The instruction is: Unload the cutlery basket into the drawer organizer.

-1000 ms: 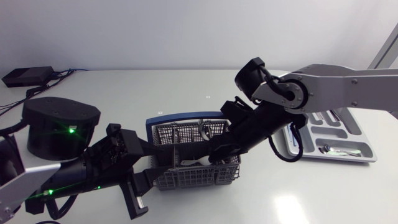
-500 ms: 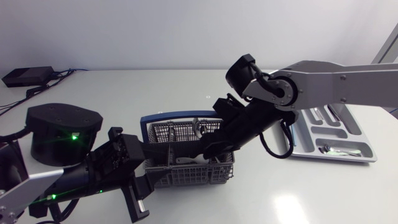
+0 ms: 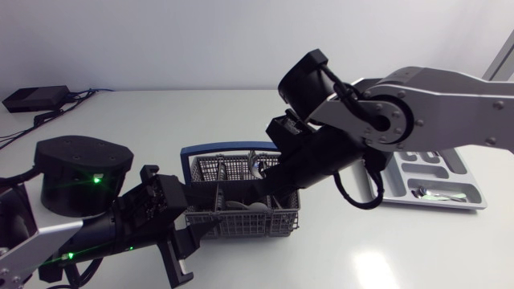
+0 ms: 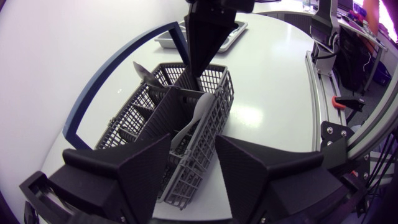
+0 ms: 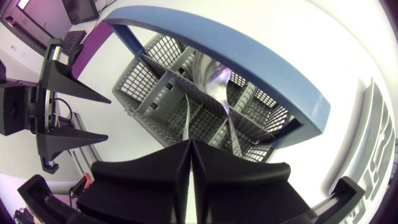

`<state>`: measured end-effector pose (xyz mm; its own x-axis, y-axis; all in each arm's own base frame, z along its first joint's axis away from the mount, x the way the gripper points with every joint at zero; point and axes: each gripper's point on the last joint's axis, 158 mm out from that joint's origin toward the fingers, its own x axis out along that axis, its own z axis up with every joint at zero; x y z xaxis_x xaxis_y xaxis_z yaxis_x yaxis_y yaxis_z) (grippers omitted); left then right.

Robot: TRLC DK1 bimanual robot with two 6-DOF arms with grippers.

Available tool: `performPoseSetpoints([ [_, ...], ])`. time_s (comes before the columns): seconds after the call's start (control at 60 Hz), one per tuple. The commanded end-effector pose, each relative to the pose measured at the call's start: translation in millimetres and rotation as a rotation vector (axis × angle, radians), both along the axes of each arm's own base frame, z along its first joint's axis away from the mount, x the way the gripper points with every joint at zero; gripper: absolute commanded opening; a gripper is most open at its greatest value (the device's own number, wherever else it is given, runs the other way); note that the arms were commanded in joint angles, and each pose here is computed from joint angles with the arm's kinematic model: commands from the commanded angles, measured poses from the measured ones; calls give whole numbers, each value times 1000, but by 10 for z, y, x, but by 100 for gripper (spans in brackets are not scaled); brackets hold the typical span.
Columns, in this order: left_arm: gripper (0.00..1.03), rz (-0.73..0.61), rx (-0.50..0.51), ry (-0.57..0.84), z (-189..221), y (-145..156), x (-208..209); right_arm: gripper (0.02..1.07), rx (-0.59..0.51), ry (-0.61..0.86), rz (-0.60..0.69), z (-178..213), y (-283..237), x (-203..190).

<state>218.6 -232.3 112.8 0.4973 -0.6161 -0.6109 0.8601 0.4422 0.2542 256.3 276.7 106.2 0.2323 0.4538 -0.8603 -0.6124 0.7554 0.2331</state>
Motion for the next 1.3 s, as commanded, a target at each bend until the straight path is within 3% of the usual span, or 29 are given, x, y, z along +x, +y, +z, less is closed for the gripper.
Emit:
performPoseSetpoints([
  [0.0, 54, 6, 12, 32, -123, 20, -50, 8, 4, -27, 1, 114, -9, 7],
  [0.083, 57, 9, 14, 29, -119, 24, -45, 12, -12, -14, 2, 43, -46, -18],
  [0.1, 59, 10, 16, 29, -124, 26, -43, 22, -17, -8, 0, 10, -69, -34],
  [0.117, 60, 10, 18, 31, -135, 29, -46, 26, -19, -6, 0, -6, -80, -47],
  [0.267, 65, 16, 44, 44, -247, 38, -21, 26, -22, -12, 7, -92, -128, -88],
  [0.383, 66, 14, 47, 50, -278, 19, -15, 34, -22, -16, 8, -229, -141, -90],
  [1.233, 66, 9, 51, 57, -371, 4, -39, 34, -38, -10, 60, -493, 94, -139],
  [1.283, 66, 9, 50, 56, -379, 5, -40, 29, -39, -9, 65, -499, 108, -150],
])
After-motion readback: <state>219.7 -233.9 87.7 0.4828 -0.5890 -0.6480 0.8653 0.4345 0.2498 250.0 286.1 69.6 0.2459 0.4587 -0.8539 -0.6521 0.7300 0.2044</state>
